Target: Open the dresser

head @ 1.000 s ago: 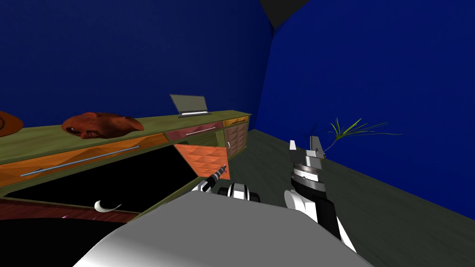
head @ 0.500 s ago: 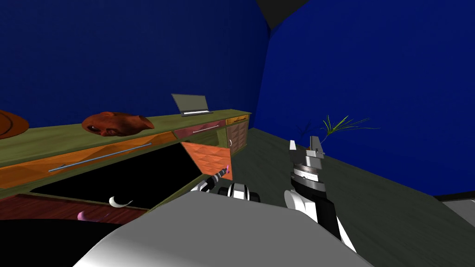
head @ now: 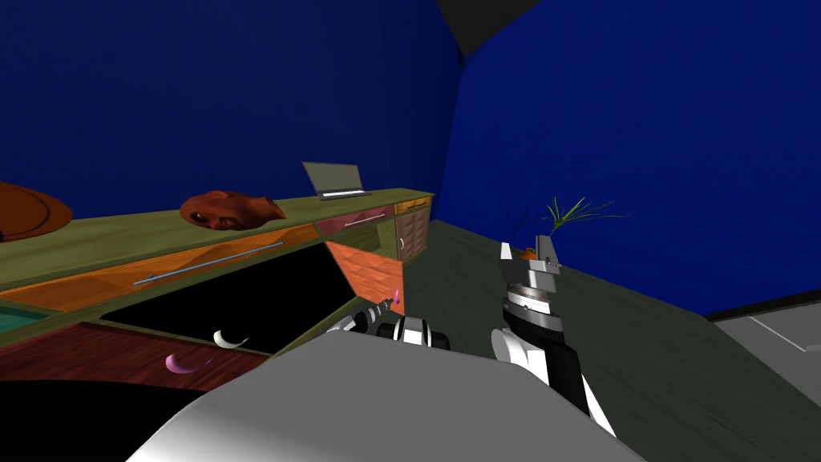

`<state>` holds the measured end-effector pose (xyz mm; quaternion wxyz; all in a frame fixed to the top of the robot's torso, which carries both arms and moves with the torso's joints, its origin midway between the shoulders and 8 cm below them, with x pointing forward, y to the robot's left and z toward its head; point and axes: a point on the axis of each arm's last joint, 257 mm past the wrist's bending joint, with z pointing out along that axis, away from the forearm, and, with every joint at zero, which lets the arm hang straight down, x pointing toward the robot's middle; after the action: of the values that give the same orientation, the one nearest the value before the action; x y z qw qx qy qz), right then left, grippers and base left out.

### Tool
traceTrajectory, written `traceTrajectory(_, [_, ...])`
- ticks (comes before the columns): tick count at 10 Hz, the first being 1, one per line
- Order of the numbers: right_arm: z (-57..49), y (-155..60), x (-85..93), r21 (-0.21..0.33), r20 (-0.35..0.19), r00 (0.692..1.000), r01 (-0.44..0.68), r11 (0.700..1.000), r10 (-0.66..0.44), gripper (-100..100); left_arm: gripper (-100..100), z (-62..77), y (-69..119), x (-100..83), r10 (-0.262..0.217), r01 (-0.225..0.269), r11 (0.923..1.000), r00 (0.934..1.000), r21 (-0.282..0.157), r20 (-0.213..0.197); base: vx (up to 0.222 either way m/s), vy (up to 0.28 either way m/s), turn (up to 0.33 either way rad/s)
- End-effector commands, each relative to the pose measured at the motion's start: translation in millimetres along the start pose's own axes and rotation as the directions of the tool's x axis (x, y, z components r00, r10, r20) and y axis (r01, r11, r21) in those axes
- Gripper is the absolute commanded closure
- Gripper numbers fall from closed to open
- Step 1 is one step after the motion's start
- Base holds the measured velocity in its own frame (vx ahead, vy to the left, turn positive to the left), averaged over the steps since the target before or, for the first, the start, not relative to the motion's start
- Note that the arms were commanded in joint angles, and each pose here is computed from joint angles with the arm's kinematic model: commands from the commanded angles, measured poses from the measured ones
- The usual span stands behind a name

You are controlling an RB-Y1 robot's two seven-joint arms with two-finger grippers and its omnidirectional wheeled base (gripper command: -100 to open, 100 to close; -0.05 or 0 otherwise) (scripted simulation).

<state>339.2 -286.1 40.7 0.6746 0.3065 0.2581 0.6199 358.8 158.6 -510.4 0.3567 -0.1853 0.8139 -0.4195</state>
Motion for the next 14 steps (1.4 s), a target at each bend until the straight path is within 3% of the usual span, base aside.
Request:
traceTrajectory(1, [0.0, -0.1, 0.0, 0.000, 0.000, 1.000, 0.000, 1.000, 0.000, 0, -100, 2.4, 0.2, -23.8, -0.002, 0.002, 1.0000, 1.0000, -0.004, 0.003, -0.055, -0.055, -0.029])
traceTrajectory(2, [-0.1, 0.0, 0.0, 0.000, 0.000, 1.000, 0.000, 1.000, 0.000, 0, -100, 3.5, -0.1, -35.9, -0.003, 0.003, 1.0000, 1.0000, -0.005, 0.006, -0.079, -0.078, -0.021])
traceTrajectory(3, [0.0, 0.0, 0.1, 0.000, 0.000, 1.000, 0.000, 1.000, 0.000, 0, -100, 3.5, -0.1, -35.9, -0.003, 0.003, 1.0000, 1.0000, -0.005, 0.006, -0.063, -0.054, -0.015])
traceTrajectory(7, [0.0, 0.0, 0.0, 0.000, 0.000, 1.000, 0.000, 1.000, 0.000, 0, -100, 7.1, -3.7, -84.9, -0.009, 0.009, 0.9999, 0.9998, -0.013, 0.019, -0.077, -0.049, -0.037])
traceTrajectory(8, [0.0, 0.0, 0.0, 0.000, 0.000, 1.000, 0.000, 1.000, 0.000, 0, -100, 7.1, -3.7, -84.9, -0.009, 0.009, 0.9999, 0.9998, -0.013, 0.019, -0.064, -0.028, -0.015])
traceTrajectory(11, [-0.1, 0.0, 0.0, 0.000, 0.000, 1.000, 0.000, 1.000, 0.000, 0, -100, 8.7, -9.1, -122.3, -0.011, 0.012, 0.9998, 0.9994, -0.018, 0.032, -0.071, -0.030, -0.032])
traceTrajectory(12, [0.0, 0.0, 0.0, 0.000, 0.000, 1.000, 0.000, 1.000, 0.000, 0, -100, 8.6, -7.4, -114.9, -0.008, 0.008, 0.9998, 0.9995, -0.017, 0.030, -0.039, -0.017, -0.007])
traceTrajectory(13, [-0.1, 0.0, 0.0, 0.000, 0.000, 1.000, 0.000, 1.000, 0.000, 0, 0, 8.7, -7.4, -116.1, -0.011, 0.011, 0.9998, 0.9995, -0.018, 0.030, -0.008, -0.004, 0.001])
traceTrajectory(14, [-0.1, 0.0, 0.0, 0.000, 0.000, 1.000, 0.000, 1.000, 0.000, 0, 0, 8.7, -7.4, -115.9, -0.011, 0.011, 0.9998, 0.9995, -0.018, 0.030, 0.000, 0.000, 0.000])
